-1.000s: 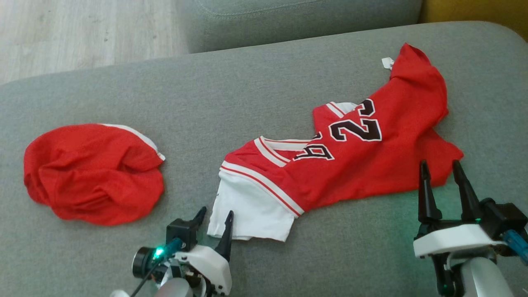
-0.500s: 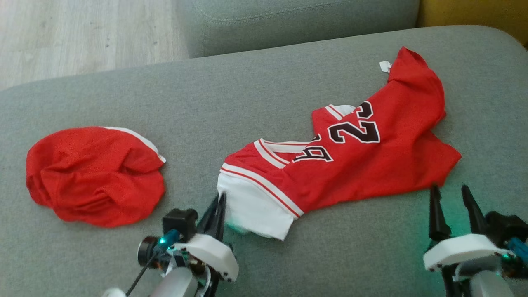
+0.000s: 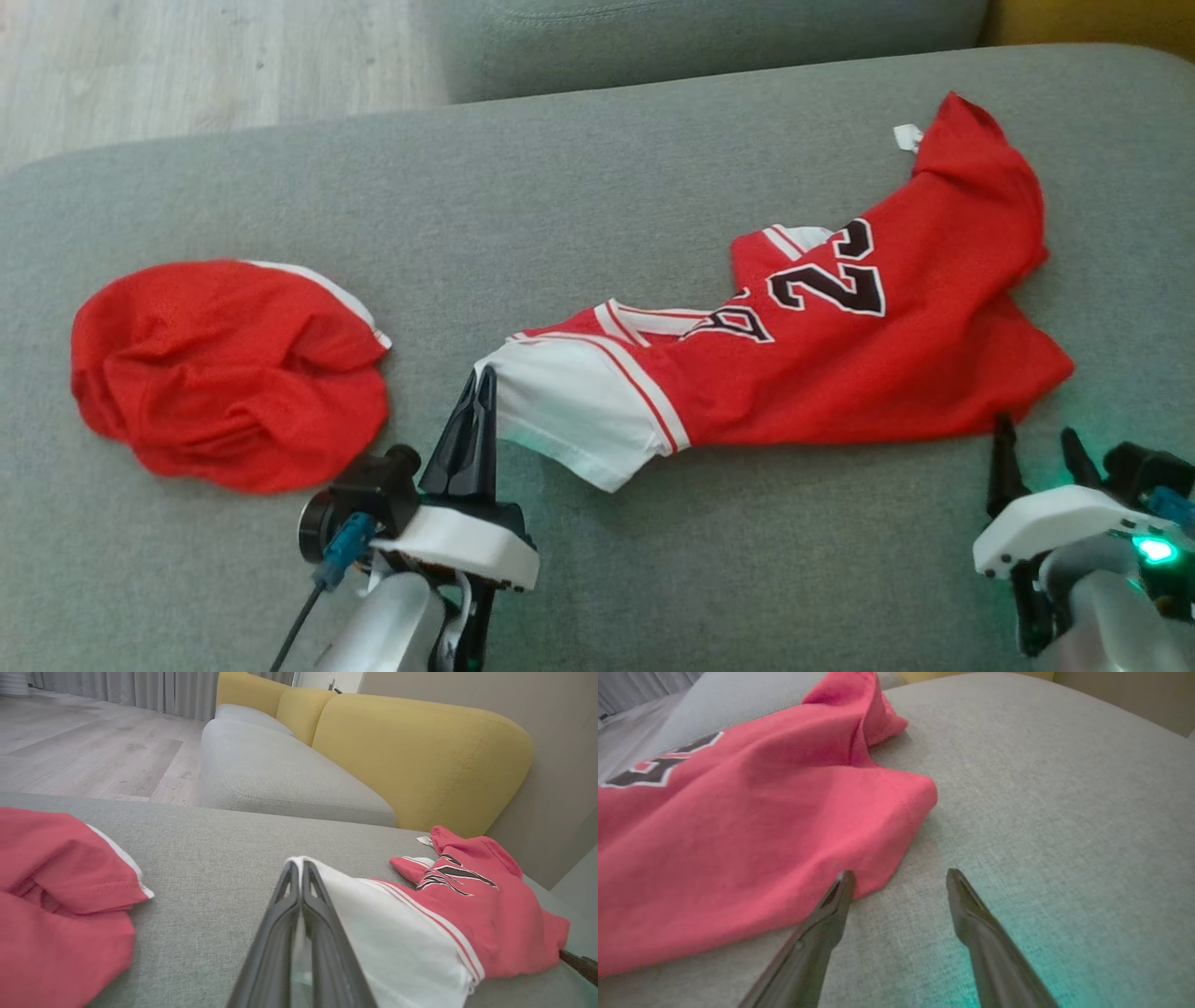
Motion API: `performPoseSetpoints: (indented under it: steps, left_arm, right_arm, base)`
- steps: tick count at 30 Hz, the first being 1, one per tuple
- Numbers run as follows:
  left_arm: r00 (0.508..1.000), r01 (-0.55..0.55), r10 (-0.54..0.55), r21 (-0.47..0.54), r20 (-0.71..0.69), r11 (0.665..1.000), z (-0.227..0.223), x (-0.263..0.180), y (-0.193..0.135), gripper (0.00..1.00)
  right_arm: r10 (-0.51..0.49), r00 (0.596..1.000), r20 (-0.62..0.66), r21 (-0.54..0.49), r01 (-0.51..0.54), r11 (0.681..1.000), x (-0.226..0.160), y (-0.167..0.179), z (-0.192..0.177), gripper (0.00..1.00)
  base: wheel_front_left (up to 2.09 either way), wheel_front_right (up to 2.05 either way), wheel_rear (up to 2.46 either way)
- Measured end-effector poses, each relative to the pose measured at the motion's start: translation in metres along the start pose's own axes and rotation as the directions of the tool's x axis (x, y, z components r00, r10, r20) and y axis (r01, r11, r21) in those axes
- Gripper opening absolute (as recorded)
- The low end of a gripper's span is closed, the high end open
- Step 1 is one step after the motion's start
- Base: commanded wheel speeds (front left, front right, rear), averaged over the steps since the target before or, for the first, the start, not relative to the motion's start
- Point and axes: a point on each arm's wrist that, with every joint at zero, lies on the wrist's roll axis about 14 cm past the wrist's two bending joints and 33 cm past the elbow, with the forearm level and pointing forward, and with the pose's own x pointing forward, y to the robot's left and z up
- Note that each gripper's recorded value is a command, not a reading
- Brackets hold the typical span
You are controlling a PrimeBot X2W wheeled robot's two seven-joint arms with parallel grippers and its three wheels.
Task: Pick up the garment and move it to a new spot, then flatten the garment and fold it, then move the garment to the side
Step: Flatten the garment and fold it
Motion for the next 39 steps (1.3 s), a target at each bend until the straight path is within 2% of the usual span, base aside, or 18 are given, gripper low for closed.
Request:
performPoseSetpoints:
  steps: [5, 13, 20, 23, 24, 25, 33, 39]
  left_arm:
    - [1.0, -0.012, 0.012, -0.003, 0.013, 1.0, 0.004, -0.001, 0.004, 0.0]
    - [1.0, -0.025, 0.025, -0.003, 0.014, 1.0, 0.004, -0.002, 0.009, 0.0]
    - [0.999, -0.032, 0.032, -0.004, 0.008, 0.999, 0.002, -0.003, 0.011, 0.0]
    - [0.999, -0.033, 0.033, -0.002, 0.0, 0.999, -0.001, -0.003, 0.012, 0.03]
    - [0.999, -0.032, 0.032, -0.001, -0.002, 0.999, -0.002, -0.004, 0.012, 0.04]
    - [0.999, -0.032, 0.032, 0.0, -0.003, 1.0, -0.002, -0.004, 0.012, 0.04]
    - [0.999, -0.025, 0.025, 0.007, 0.023, 1.0, 0.008, -0.005, 0.009, 0.03]
    - [0.997, -0.006, 0.007, -0.016, 0.081, 1.0, 0.027, -0.006, 0.0, 0.0]
  right_arm:
    - [-0.029, 0.999, -0.025, -0.012, 0.029, 1.0, 0.008, -0.006, -0.006, 1.0]
    - [-0.013, 1.0, -0.025, -0.035, 0.012, 0.999, 0.024, 0.006, 0.001, 1.0]
    - [0.009, 0.999, -0.043, -0.111, -0.014, 0.994, 0.031, 0.013, 0.002, 1.0]
    - [0.015, 0.999, -0.047, -0.132, -0.021, 0.991, 0.032, 0.014, 0.002, 1.0]
    - [0.016, 0.999, -0.048, -0.137, -0.023, 0.99, 0.032, 0.014, 0.002, 0.53]
    - [0.016, 0.999, -0.049, -0.138, -0.023, 0.99, 0.031, 0.014, 0.003, 0.01]
    - [-0.006, 1.0, -0.022, -0.102, 0.004, 0.995, 0.023, 0.006, 0.011, 0.0]
    - [-0.013, 0.993, 0.113, -0.079, 0.022, 0.997, 0.015, 0.0, 0.05, 0.0]
  base:
    - [0.0, 0.0, 0.0]
    - [0.0, 0.0, 0.0]
    - [0.0, 0.0, 0.0]
    - [0.0, 0.0, 0.0]
    - [0.0, 0.0, 0.0]
    - [0.0, 0.0, 0.0]
    - [0.0, 0.0, 0.0]
    - [0.0, 0.0, 0.0]
